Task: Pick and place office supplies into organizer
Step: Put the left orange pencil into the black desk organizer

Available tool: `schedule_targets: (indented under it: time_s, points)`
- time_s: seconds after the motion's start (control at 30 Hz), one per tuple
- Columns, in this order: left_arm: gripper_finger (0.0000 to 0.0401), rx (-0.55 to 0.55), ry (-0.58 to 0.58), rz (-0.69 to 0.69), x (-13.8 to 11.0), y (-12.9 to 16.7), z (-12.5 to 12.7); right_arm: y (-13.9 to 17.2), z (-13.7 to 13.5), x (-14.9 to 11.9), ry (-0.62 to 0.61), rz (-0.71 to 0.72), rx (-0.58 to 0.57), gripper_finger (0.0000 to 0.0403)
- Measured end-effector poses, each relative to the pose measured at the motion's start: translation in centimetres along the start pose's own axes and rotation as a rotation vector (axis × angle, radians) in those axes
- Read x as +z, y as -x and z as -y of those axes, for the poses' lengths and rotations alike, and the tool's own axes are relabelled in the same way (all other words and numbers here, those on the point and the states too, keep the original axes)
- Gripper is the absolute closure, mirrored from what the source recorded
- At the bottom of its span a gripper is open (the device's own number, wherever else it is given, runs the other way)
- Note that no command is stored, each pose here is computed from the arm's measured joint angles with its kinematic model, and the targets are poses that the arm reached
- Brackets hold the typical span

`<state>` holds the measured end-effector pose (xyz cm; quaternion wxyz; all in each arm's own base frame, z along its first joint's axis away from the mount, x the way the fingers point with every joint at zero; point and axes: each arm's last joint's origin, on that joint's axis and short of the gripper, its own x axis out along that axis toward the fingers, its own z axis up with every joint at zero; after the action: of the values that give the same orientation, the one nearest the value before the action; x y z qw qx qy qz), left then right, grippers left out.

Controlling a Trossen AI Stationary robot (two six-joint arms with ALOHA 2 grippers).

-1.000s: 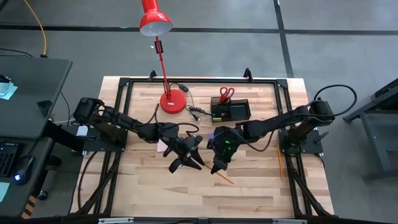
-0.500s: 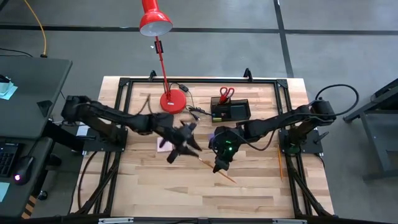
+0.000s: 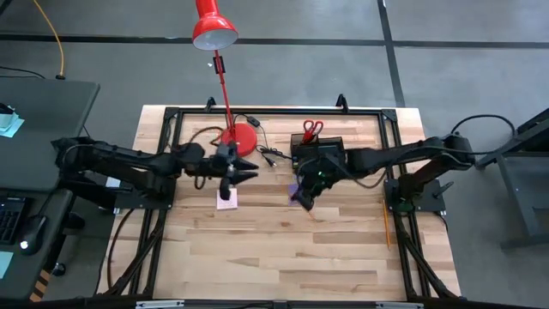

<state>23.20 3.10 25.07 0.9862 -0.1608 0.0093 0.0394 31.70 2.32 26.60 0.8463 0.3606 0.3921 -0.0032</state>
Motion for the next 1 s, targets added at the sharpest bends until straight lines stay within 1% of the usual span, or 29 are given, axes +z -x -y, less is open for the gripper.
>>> schedule_targets:
  time_s: [0.07, 0.13, 0.27, 0.33, 0.5, 0.6, 0.67, 0.73, 0.8, 0.87, 0.93, 1.0]
  points:
    - [0.0289, -0.004, 0.022, 0.068, -0.4, 0.9, -0.5, 1.3, 0.5, 0.6, 0.02, 0.077, -0.071, 0.0403]
    - [0.029, -0.003, 0.021, 0.132, -0.7, 1.7, -0.8, 2.8, 1.0, 1.0, 0.048, 0.152, -0.158, 0.0403]
    - [0.029, 0.1, 0.022, 0.202, -1.2, 2.9, -1.2, 6.2, 1.7, 2.1, 0.119, 0.34, -0.313, 0.0403]
    - [0.029, 0.148, 0.019, 0.225, -1.3, 3.3, -1.4, 7.7, 2.2, 2.5, 0.158, 0.411, -0.401, 0.0403]
    - [0.029, 0.241, 0.018, 0.322, -0.8, 3.8, -1.5, 10.9, 4.4, 4.3, 0.226, 0.527, -0.517, 0.0403]
    - [0.029, 0.315, 0.037, 0.416, -0.1, 4.0, -1.6, 11.2, 5.9, 5.4, 0.282, 0.625, -0.484, 0.0403]
    - [0.029, 0.367, 0.046, 0.438, -0.1, 4.1, -1.7, 10.8, 7.0, 5.7, 0.314, 0.7, -0.434, 0.0403]
    - [0.029, 0.401, 0.051, 0.445, -0.1, 4.1, -1.8, 10.2, 8.5, 5.5, 0.315, 0.757, -0.39, 0.0403]
    - [0.029, 0.405, 0.066, 0.452, -0.1, 4.1, -1.8, 9.2, 10.2, 4.8, 0.305, 0.774, -0.387, 0.0403]
    - [0.029, 0.397, 0.1, 0.456, -0.1, 4.1, -1.8, 8.6, 11.6, 4.0, 0.321, 0.777, -0.415, 0.0403]
    - [0.029, 0.387, 0.125, 0.455, -0.2, 4.1, -1.8, 8.4, 12.4, 3.5, 0.358, 0.817, -0.423, 0.0403]
    - [0.029, 0.364, 0.141, 0.449, -0.2, 4.1, -1.8, 8.2, 13.0, 3.3, 0.397, 0.861, -0.404, 0.0403]
